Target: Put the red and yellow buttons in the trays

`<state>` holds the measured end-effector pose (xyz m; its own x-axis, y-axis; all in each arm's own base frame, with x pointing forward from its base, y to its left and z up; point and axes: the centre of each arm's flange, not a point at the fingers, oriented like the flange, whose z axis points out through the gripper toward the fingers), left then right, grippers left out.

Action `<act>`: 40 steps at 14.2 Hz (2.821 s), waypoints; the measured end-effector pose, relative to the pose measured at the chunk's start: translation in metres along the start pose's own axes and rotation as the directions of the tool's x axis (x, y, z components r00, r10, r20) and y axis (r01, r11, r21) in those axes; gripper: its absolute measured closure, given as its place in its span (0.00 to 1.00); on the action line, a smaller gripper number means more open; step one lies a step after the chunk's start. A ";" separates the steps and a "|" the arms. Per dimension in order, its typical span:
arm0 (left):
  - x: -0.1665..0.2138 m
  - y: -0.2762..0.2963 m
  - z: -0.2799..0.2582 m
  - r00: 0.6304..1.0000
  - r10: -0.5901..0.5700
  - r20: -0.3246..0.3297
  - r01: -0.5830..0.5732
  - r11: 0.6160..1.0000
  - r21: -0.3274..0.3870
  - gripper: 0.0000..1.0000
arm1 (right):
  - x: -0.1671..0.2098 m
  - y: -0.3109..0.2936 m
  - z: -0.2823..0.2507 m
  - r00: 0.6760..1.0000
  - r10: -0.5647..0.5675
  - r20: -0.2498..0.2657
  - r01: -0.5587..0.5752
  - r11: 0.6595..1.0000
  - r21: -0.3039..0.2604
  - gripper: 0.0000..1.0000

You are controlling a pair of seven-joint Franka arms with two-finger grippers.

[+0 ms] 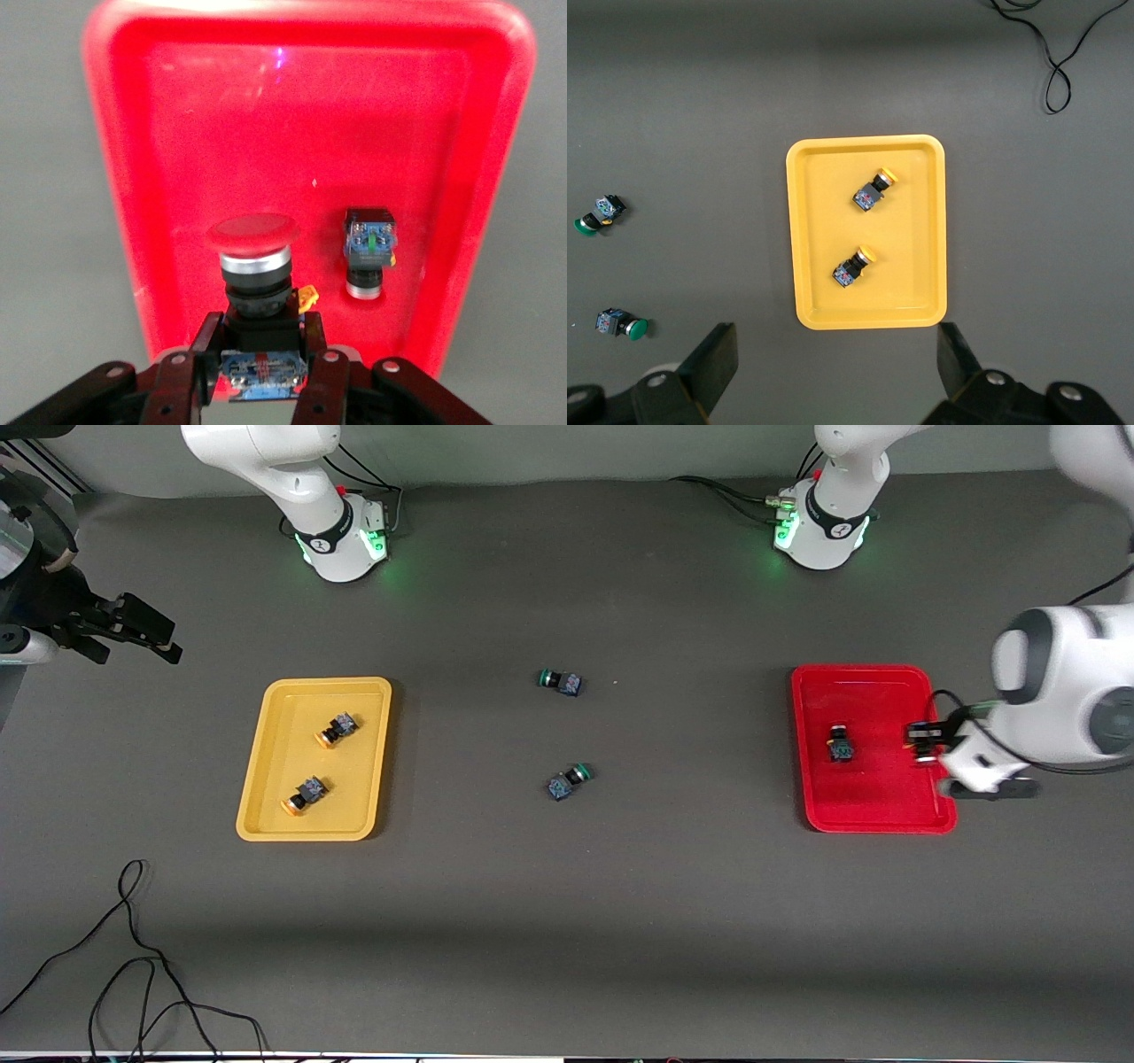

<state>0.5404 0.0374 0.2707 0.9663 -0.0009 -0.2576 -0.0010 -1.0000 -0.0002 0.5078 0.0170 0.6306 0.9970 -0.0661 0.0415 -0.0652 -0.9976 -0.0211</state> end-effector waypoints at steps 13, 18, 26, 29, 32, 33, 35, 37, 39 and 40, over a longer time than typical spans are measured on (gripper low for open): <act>0.011 -0.045 -0.114 1.000 0.018 0.025 -0.020 0.997 0.079 0.00 | 0.006 -0.009 0.011 1.000 -0.024 0.009 0.024 1.000 -0.002 0.00; -0.006 -0.021 -0.243 1.000 0.027 -0.004 -0.027 0.998 0.052 0.00 | 0.006 -0.012 0.011 1.000 -0.030 0.009 0.030 1.000 -0.002 0.00; -0.066 0.084 -0.313 0.978 0.142 -0.150 -0.131 0.988 0.078 0.00 | 0.006 -0.006 0.009 1.000 -0.019 0.005 0.019 1.000 -0.001 0.00; -0.072 0.086 -0.305 0.978 0.143 -0.151 -0.132 0.988 0.078 0.00 | 0.007 -0.005 0.009 1.000 -0.018 0.004 0.018 1.000 0.000 0.00; -0.071 0.084 -0.303 0.980 0.138 -0.147 -0.129 0.989 0.066 0.00 | 0.007 -0.005 0.008 1.000 -0.017 0.002 0.017 1.000 0.000 0.00; -0.071 0.083 -0.302 0.980 0.137 -0.146 -0.129 0.990 0.065 0.00 | 0.007 -0.005 0.008 1.000 -0.017 0.002 0.017 1.000 0.000 0.00; -0.071 0.083 -0.302 0.980 0.136 -0.145 -0.128 0.990 0.065 0.00 | 0.007 -0.005 0.008 1.000 -0.017 0.002 0.017 1.000 0.000 0.00; -0.071 0.082 -0.302 0.980 0.135 -0.145 -0.127 0.990 0.061 0.00 | 0.007 -0.005 0.008 1.000 -0.017 0.002 0.017 1.000 0.000 0.00; -0.071 0.083 -0.302 0.980 0.134 -0.146 -0.129 0.991 0.044 0.00 | 0.007 -0.005 0.009 1.000 -0.017 0.004 0.017 1.000 0.000 0.00; -0.071 0.084 -0.302 0.980 0.133 -0.146 -0.129 0.991 0.039 0.00 | 0.008 -0.005 0.012 1.000 -0.017 0.009 0.017 1.000 -0.001 0.00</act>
<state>0.5493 -0.0462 0.5806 0.9847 -0.1341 -0.1111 -0.1355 -0.9908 -0.0050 0.5167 0.0218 0.6192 0.9983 -0.0489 0.0331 -0.0483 -0.9986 -0.0198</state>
